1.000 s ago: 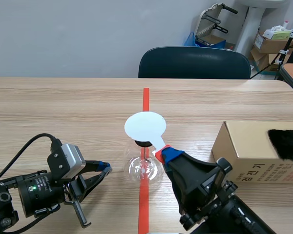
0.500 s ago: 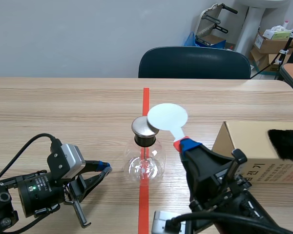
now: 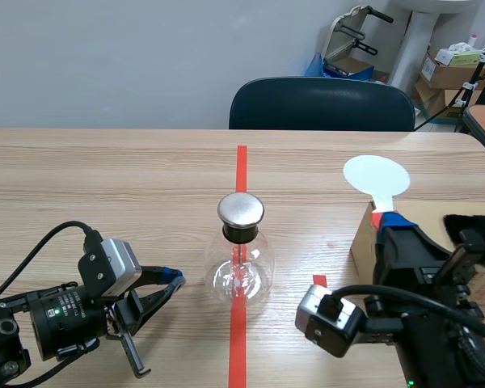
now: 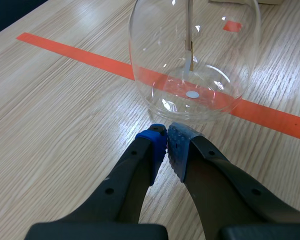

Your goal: Do the electroscope experiment

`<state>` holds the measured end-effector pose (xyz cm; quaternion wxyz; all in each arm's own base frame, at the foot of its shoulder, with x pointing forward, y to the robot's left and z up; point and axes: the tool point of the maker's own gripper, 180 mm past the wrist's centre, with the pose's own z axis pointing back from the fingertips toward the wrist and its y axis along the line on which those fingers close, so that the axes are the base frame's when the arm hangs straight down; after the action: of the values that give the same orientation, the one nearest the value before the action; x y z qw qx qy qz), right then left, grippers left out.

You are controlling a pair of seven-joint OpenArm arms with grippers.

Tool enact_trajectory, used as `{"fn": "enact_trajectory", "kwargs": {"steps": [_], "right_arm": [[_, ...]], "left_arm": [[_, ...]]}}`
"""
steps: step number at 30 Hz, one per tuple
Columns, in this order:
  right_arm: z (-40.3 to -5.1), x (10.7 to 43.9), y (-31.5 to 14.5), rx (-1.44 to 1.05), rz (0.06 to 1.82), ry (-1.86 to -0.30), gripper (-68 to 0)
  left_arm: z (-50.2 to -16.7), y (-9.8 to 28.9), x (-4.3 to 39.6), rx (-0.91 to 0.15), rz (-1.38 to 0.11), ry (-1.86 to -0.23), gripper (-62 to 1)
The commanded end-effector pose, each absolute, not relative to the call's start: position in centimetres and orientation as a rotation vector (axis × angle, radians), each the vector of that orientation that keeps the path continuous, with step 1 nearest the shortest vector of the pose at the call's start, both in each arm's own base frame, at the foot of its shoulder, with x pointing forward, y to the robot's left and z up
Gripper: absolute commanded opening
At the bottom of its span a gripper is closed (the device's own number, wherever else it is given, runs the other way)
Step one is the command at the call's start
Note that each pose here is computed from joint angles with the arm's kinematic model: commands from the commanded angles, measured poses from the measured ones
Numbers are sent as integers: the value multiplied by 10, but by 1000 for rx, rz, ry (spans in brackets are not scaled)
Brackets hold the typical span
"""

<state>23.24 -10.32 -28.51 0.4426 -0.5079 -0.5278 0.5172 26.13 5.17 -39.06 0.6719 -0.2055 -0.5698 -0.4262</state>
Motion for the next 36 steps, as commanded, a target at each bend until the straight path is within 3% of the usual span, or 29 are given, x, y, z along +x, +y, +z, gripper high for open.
{"fn": "enact_trajectory", "kwargs": {"steps": [1, 10, 36], "right_arm": [[-275, 235, -107, -1291, 1255, -1327, -669], [-275, 235, -104, -1284, 1266, -1336, -669], [-284, 195, -7, -931, 1730, -1737, -669]], "left_arm": [[-384, 48, 263, -480, -949, -1311, -554], [-384, 48, 263, -480, -949, -1311, -554], [-384, 47, 263, -482, -948, -1312, -554]]}}
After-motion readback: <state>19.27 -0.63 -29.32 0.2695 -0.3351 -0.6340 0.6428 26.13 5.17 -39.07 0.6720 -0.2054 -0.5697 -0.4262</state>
